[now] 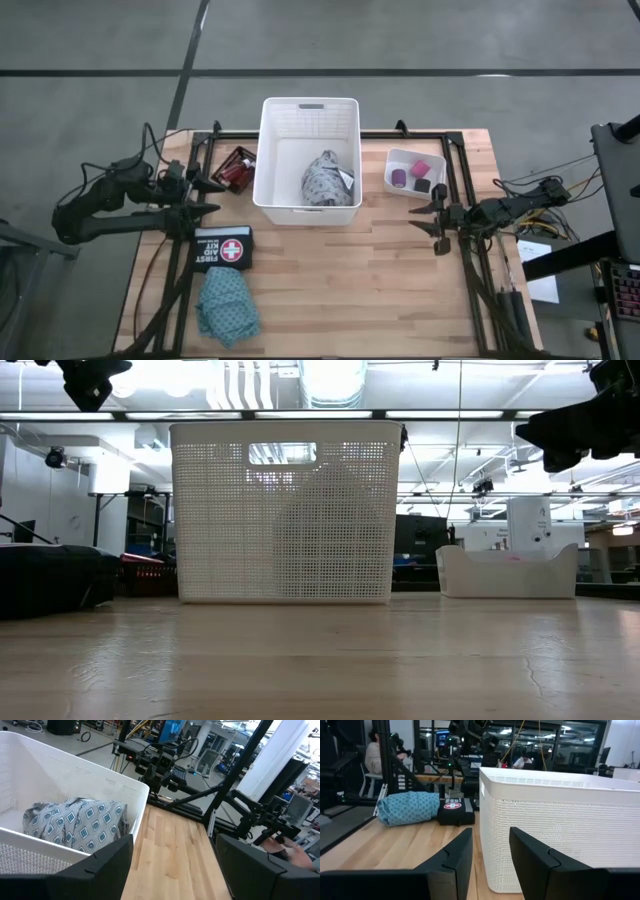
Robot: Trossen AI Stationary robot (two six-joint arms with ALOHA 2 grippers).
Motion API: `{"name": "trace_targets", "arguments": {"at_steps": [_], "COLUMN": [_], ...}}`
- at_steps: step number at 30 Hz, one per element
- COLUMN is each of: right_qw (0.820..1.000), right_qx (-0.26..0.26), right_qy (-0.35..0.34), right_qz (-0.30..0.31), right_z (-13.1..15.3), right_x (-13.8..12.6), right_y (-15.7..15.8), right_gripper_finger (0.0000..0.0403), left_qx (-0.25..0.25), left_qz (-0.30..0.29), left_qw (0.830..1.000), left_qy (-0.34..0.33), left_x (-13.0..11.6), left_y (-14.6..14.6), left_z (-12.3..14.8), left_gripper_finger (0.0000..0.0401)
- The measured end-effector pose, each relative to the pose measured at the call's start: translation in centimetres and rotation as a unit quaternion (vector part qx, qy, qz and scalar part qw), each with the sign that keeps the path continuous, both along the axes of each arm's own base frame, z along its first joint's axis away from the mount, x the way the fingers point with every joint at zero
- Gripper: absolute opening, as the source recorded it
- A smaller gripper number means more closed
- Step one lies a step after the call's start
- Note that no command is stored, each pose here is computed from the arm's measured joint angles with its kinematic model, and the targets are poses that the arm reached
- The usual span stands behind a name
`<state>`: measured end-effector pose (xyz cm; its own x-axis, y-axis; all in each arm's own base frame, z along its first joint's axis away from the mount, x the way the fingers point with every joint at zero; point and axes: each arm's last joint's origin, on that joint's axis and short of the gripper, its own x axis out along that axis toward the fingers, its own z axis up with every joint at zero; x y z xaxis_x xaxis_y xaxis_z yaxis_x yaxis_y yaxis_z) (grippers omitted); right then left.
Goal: Pick & Place Medicine items
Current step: Put the blue patient gown into the white organizer
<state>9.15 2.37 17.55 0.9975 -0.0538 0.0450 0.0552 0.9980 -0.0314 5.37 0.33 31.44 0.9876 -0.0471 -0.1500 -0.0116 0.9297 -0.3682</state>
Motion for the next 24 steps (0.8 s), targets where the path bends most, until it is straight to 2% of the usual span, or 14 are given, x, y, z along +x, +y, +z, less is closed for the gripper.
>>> {"name": "trace_targets", "arguments": {"at_steps": [24], "right_qw": [1.0], "right_qx": [-0.001], "right_qy": [0.002], "right_qz": [0.0], "right_z": [-0.03], "right_x": [0.03], "right_y": [0.01], "right_gripper_finger": [0.0123], "left_qx": [-0.005], "left_qz": [0.001], "left_qw": [1.0], "left_qy": [0.0], "left_x": [0.01], "left_y": [0.0], "left_z": [0.01], "left_gripper_finger": [0.0289]}}
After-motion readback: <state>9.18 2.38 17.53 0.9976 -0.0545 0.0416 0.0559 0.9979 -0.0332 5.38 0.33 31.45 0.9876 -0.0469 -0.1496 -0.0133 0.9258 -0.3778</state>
